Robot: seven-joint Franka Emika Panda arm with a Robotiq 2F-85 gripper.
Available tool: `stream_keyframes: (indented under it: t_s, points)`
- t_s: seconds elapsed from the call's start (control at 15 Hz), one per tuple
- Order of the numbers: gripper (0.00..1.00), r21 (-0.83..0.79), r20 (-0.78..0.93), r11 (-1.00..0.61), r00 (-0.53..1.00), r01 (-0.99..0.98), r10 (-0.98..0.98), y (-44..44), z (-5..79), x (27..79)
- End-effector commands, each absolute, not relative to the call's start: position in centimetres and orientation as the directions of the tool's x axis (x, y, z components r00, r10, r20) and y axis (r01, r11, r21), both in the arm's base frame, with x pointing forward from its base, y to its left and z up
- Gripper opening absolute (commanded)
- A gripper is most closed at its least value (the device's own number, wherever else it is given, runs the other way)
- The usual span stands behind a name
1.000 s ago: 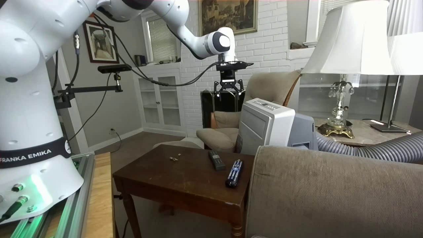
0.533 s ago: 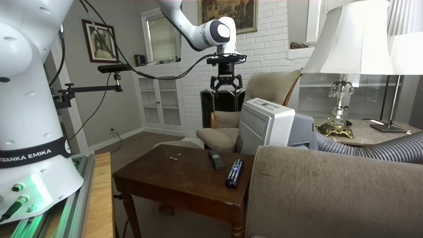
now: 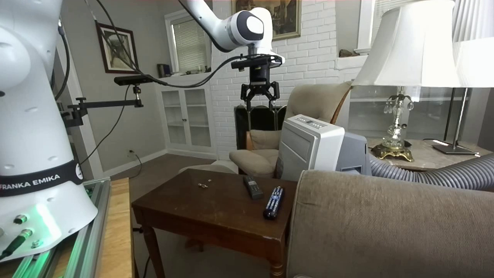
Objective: Move the remote on the sofa to the table
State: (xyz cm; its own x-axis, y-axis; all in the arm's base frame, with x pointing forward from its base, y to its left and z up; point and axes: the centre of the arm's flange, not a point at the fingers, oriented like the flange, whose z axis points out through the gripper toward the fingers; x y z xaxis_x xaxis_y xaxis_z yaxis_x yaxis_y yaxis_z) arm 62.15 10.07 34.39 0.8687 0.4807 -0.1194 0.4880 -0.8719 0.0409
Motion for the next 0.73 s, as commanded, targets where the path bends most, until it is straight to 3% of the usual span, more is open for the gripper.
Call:
stream_keyframes:
  t_s: [0.0,0.67]
  points:
    - [1.00,0.043,-0.113,-0.875,0.873,0.482,0.475,9.9,34.5,61.6]
    - [1.00,0.046,-0.106,-0.878,0.877,0.476,0.469,9.5,34.6,60.2]
